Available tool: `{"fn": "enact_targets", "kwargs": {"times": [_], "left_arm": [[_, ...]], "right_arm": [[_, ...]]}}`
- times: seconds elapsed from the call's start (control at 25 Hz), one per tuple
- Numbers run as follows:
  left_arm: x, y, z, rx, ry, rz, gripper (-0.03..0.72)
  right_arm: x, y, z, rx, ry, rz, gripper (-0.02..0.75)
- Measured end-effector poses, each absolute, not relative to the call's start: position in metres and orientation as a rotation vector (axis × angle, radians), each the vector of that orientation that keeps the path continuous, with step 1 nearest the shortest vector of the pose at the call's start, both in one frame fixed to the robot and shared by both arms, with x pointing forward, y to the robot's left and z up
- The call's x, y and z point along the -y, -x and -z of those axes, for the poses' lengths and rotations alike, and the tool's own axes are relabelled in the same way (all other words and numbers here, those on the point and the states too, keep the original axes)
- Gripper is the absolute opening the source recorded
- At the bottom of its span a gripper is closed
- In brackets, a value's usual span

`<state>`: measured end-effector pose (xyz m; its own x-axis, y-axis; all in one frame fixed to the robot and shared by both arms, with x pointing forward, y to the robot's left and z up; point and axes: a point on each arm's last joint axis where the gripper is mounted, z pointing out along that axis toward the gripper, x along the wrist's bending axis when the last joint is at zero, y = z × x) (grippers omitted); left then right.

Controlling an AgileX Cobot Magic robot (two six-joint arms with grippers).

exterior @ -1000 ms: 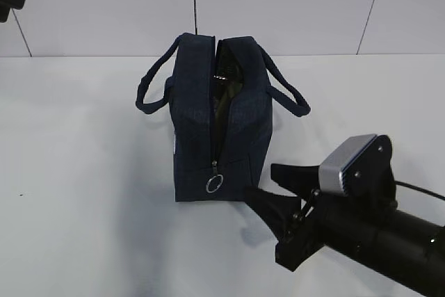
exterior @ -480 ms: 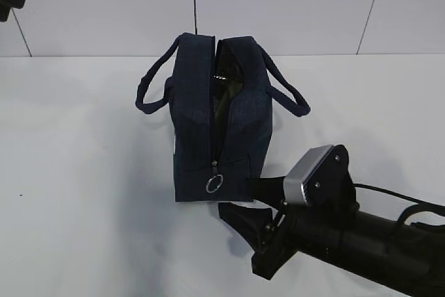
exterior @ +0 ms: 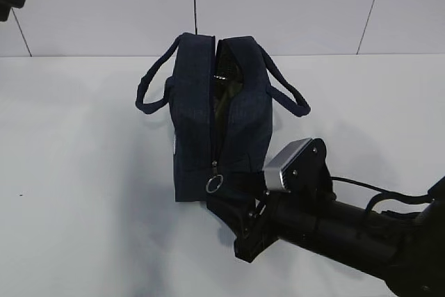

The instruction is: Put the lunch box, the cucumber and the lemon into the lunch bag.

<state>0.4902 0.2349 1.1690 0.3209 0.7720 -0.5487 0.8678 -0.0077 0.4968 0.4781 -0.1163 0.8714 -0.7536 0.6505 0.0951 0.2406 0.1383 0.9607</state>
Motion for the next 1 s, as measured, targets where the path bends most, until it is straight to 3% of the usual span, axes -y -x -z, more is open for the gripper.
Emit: {"fn": "enact_targets", "kwargs": {"times": [1.0], "left_arm": [[-0.232, -0.49, -1.172, -1.448, -1.756, 0.188, 0.228]], "right_arm": [[0.103, -0.498, -0.862, -2.06, -0.905, -1.696, 0.436]]}}
